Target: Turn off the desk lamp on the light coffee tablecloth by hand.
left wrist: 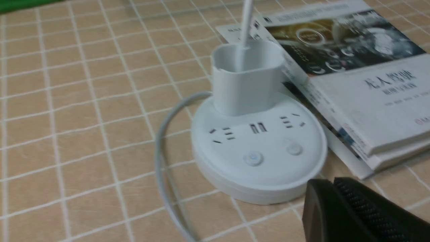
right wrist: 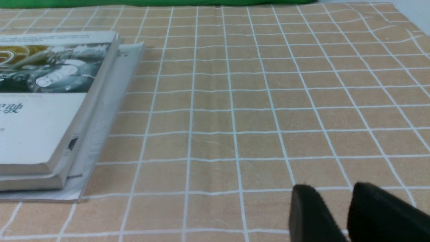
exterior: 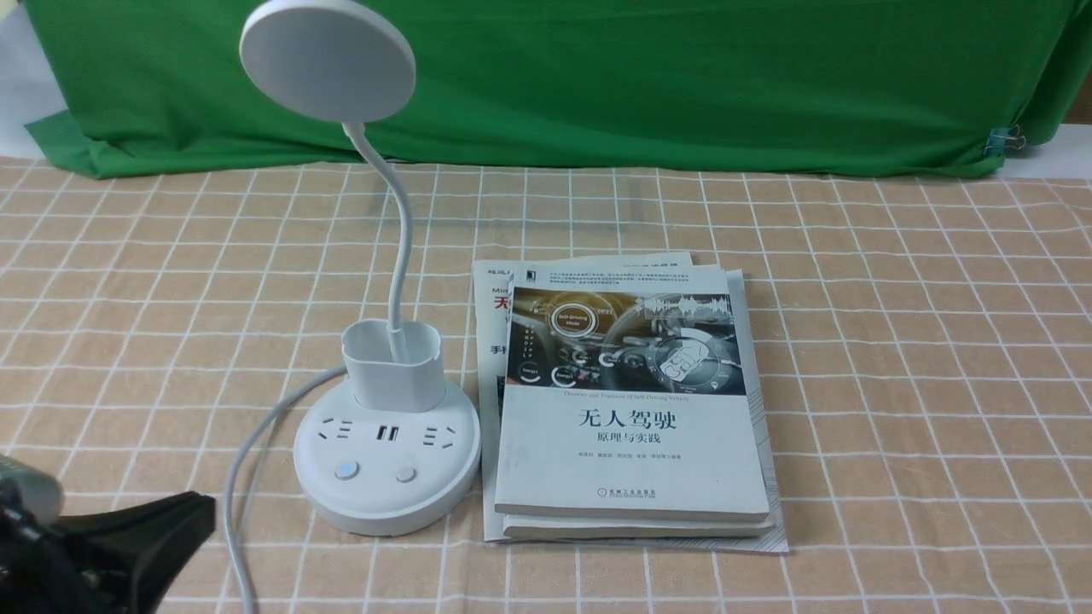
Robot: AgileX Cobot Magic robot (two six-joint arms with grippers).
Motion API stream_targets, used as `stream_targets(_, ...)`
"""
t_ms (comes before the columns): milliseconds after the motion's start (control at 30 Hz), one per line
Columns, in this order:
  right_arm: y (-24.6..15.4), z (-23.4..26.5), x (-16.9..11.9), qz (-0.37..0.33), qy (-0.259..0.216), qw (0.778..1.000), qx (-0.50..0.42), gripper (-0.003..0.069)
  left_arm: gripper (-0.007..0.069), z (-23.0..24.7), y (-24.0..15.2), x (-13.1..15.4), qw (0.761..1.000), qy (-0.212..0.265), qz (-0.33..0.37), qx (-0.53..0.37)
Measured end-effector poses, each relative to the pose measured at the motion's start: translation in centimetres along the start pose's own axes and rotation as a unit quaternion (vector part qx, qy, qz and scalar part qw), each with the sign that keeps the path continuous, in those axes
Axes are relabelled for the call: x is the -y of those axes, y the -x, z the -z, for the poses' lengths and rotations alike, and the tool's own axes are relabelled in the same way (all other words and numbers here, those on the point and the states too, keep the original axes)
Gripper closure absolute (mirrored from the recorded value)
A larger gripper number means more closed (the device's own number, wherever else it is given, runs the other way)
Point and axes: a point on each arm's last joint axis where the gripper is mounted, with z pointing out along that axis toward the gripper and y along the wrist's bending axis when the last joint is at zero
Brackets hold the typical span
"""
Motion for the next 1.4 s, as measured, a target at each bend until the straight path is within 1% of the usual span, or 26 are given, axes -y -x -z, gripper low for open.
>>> stream_targets(33, 0.0, 0.0, 0.0, 0.0, 0.0, 1.0, 0.0, 0.0416, 0.0608, 0.4, -0.2, -0.2, 1.0, 0.01, 0.001, 0.011)
stream_targets(233, 0.0, 0.0, 0.0, 0.0, 0.0, 1.0, 0.0, 0.0416, 0.0608, 2.4, -3.8, -1.4, 0.991, 0.115, 0.038, 0.061)
stream_targets(333, 0.0, 0.0, 0.0, 0.0, 0.0, 1.0, 0.0, 0.0416, 0.0608, 2.7, -5.5, -1.4, 0.986, 0.141, 0.057, 0.069)
stream_targets(433, 0.0, 0.0, 0.0, 0.0, 0.0, 1.0, 0.0, 0.0416, 0.0608, 3.0, -6.0, -1.4, 0.983, 0.155, 0.063, 0.079)
stream_targets(767, 0.0, 0.0, 0.0, 0.0, 0.0, 1.0, 0.0, 0.0416, 0.0608, 3.0, -6.4, -1.3, 0.983, 0.156, 0.075, 0.061)
stream_targets(967, 0.0, 0.0, 0.0, 0.0, 0.0, 1.0, 0.0, 0.0416, 0.0608, 3.0, -6.5, -1.4, 0.983, 0.16, 0.063, 0.058)
stream_targets(1400, 0.0, 0.0, 0.0, 0.0, 0.0, 1.0, 0.0, 0.0416, 0.0608, 3.0, -6.5, -1.4, 0.983, 0.161, 0.063, 0.058)
